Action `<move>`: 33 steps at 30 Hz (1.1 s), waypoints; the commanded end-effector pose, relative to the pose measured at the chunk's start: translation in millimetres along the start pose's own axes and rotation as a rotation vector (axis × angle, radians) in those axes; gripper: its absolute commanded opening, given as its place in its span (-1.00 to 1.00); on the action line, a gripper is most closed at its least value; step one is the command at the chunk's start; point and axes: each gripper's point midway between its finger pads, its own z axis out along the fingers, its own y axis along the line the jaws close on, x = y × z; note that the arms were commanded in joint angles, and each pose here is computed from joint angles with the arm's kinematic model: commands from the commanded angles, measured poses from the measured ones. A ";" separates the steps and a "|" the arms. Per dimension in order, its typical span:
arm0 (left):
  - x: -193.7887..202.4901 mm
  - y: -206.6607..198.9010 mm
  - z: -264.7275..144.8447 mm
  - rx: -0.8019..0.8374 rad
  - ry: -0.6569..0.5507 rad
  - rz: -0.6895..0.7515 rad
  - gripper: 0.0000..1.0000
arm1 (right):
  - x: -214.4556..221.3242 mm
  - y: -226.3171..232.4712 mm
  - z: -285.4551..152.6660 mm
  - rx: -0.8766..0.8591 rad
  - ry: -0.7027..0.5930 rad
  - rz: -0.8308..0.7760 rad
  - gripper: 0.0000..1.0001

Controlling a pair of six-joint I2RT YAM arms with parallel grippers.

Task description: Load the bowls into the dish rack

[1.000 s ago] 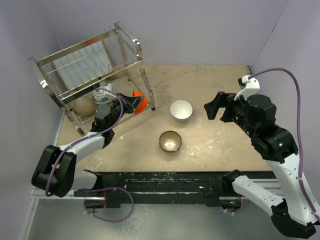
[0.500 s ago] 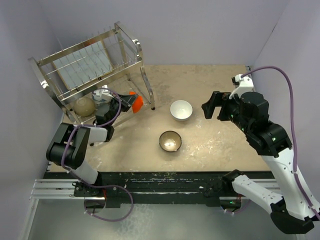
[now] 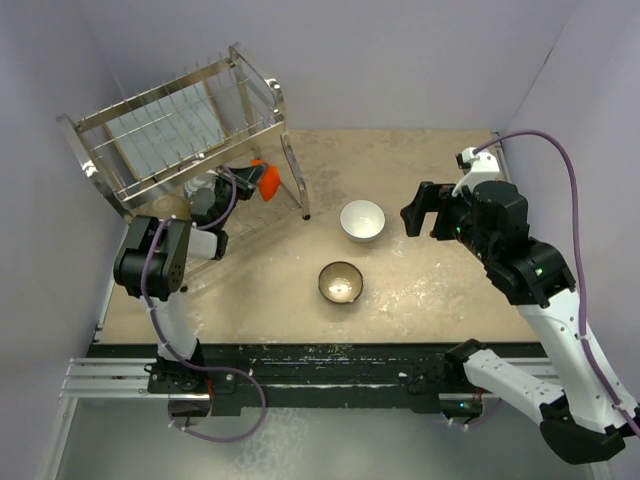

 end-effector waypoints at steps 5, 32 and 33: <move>-27.7 -17.3 25.7 0.092 -0.061 -0.002 -1.00 | -5.3 -2.6 15.6 0.024 -0.019 -0.024 0.98; -24.2 91.4 -48.1 -0.295 -0.154 0.034 -0.08 | 12.7 0.3 21.0 -0.007 0.029 -0.039 0.98; -25.9 92.2 -49.7 -0.304 -0.161 0.035 0.00 | 13.4 0.5 20.8 -0.010 0.030 -0.040 0.98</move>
